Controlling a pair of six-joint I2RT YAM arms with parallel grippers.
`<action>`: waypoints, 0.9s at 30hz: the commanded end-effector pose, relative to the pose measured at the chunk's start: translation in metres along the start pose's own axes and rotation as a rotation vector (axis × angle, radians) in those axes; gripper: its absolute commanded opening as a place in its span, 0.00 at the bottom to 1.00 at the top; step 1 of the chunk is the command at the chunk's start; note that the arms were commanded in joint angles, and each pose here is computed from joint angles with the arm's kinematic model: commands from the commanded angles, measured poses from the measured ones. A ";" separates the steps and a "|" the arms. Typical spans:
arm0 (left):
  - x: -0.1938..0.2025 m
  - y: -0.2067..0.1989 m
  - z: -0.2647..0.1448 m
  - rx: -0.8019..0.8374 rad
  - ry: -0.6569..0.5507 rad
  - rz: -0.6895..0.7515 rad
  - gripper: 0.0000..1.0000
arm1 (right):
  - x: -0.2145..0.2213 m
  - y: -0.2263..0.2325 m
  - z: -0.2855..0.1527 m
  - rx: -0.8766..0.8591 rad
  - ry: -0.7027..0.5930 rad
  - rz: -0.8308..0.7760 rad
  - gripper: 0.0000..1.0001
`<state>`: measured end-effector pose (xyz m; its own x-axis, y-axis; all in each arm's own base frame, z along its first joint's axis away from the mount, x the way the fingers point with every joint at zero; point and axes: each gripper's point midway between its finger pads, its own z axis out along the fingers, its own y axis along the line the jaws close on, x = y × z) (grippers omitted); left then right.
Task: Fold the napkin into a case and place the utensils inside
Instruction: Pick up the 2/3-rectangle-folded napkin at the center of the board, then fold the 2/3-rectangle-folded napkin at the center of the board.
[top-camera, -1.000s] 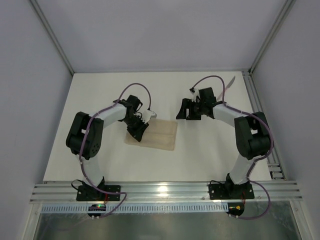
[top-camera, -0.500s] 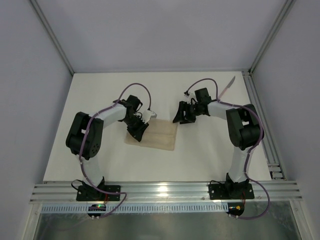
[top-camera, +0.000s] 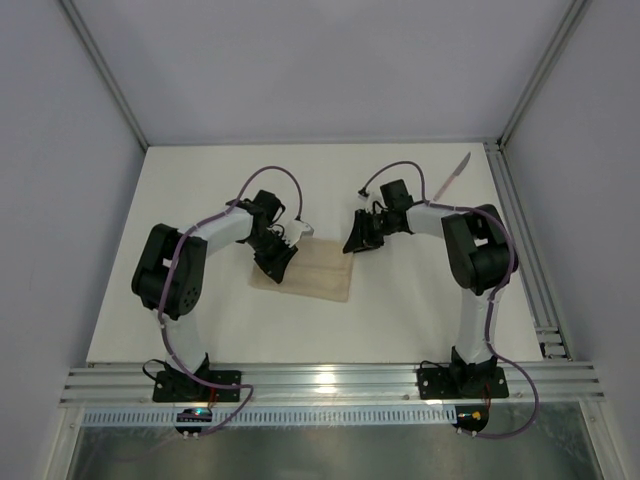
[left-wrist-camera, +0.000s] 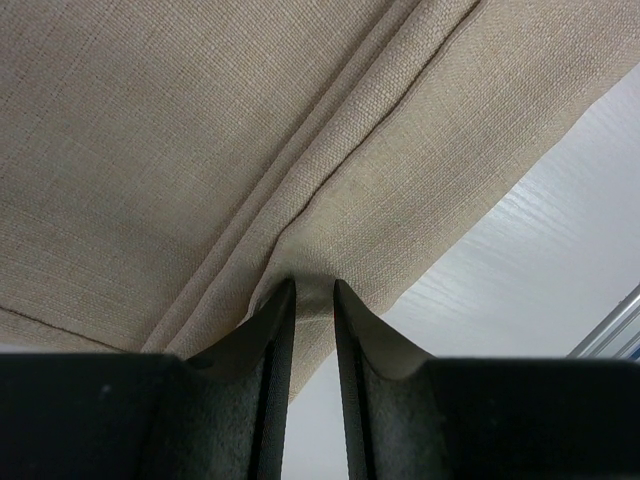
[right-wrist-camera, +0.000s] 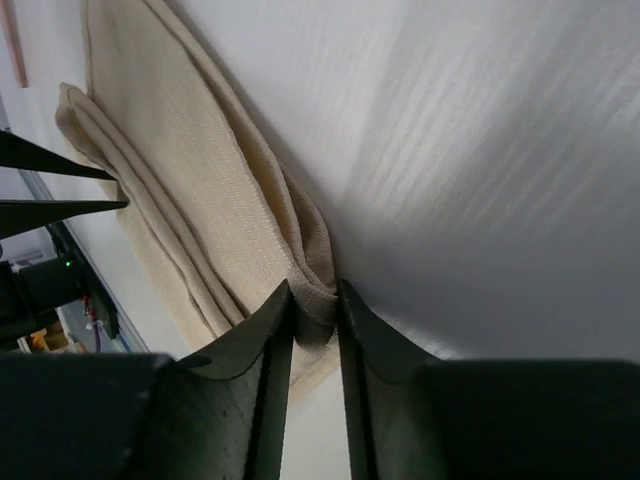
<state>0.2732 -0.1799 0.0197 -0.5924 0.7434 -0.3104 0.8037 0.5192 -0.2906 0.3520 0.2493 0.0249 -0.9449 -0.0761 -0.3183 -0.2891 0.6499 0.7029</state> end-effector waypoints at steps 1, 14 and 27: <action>-0.005 0.014 0.010 -0.034 -0.017 0.044 0.25 | 0.009 -0.012 0.003 0.065 0.023 -0.012 0.24; -0.004 0.003 0.017 0.049 0.002 -0.004 0.24 | -0.006 0.040 -0.013 0.182 -0.126 -0.426 0.04; 0.002 -0.002 0.028 0.106 0.019 -0.085 0.21 | 0.063 0.090 -0.011 0.168 -0.131 -0.852 0.04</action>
<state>0.2736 -0.1885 0.0190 -0.6467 0.7018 -0.2988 0.7548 0.5323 -0.3834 0.2694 0.2893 0.0686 -0.5123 -0.4658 -0.7215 -0.7979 0.5689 0.1993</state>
